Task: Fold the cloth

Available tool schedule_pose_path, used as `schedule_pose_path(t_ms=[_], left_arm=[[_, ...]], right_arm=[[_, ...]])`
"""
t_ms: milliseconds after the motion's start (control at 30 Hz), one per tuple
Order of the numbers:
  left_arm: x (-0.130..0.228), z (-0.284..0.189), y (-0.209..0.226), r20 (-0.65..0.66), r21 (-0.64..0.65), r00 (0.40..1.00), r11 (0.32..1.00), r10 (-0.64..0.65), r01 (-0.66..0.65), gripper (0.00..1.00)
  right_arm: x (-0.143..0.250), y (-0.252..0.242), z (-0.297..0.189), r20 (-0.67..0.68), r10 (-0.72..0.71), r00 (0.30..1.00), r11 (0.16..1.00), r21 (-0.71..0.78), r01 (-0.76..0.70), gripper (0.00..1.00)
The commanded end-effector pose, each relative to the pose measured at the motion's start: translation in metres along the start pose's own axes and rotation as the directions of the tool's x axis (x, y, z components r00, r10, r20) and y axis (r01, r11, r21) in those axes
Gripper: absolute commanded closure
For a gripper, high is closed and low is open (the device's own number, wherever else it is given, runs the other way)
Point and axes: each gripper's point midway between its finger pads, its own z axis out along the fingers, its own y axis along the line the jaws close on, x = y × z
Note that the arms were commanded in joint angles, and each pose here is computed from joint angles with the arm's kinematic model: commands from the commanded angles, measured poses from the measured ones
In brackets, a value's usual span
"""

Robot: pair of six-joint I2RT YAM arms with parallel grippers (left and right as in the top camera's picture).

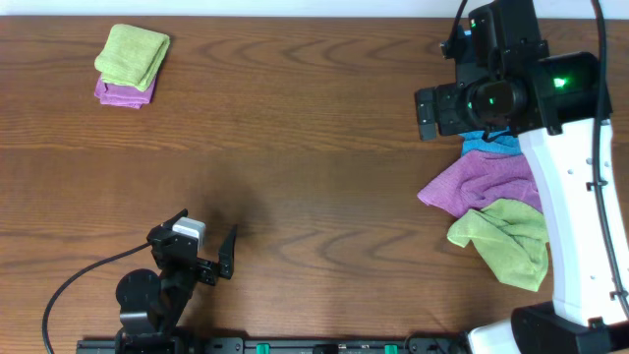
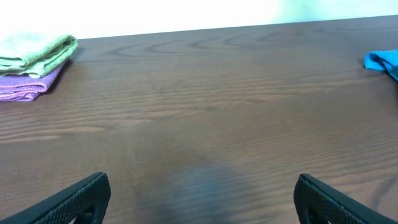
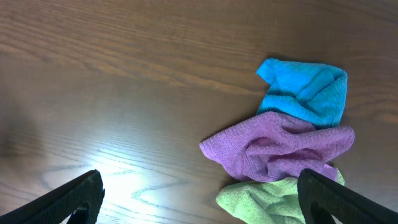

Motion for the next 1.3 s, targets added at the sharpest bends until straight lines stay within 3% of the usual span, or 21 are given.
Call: schedule_pose_path(t_ms=[0, 300, 367, 467, 700, 900, 1067, 1267], left_arm=[[0.010, 0.002, -0.001, -0.023, 0.009, 1.000, 1.000, 0.010, -0.010, 0.05], [0.010, 0.002, -0.001, -0.023, 0.009, 1.000, 1.000, 0.011, -0.011, 0.05], [0.010, 0.002, -0.001, -0.023, 0.009, 1.000, 1.000, 0.010, -0.010, 0.05], [0.010, 0.002, -0.001, -0.023, 0.009, 1.000, 1.000, 0.010, -0.010, 0.05], [0.010, 0.002, -0.001, -0.023, 0.009, 1.000, 1.000, 0.011, -0.011, 0.05], [0.010, 0.002, -0.001, -0.023, 0.009, 1.000, 1.000, 0.011, -0.011, 0.04], [0.010, 0.002, -0.001, -0.023, 0.009, 1.000, 1.000, 0.011, -0.011, 0.05], [0.010, 0.002, -0.001, -0.023, 0.009, 1.000, 1.000, 0.010, -0.010, 0.05]], right_arm=[[0.001, 0.002, -0.008, 0.021, -0.020, 1.000, 1.000, 0.004, 0.020, 0.01], [0.000, 0.000, -0.008, 0.023, -0.022, 0.999, 1.000, 0.016, 0.022, 0.01], [-0.003, -0.028, -0.011, 0.035, -0.015, 0.999, 0.986, 0.165, 0.009, 0.01], [-0.009, -0.041, -0.028, 0.106, -0.009, 0.994, 0.973, 0.230, -0.016, 0.01], [-0.016, -0.034, -0.097, 0.446, 0.029, 0.895, 0.991, 0.104, -0.084, 0.01], [0.052, -0.049, -0.089, 0.653, 0.075, 0.754, 0.987, 0.058, -0.148, 0.01], [0.112, -0.065, -0.063, 0.742, 0.096, 0.664, 0.971, 0.076, -0.226, 0.01], [0.155, -0.063, -0.025, 0.753, 0.101, 0.650, 0.971, 0.067, -0.229, 0.01]])
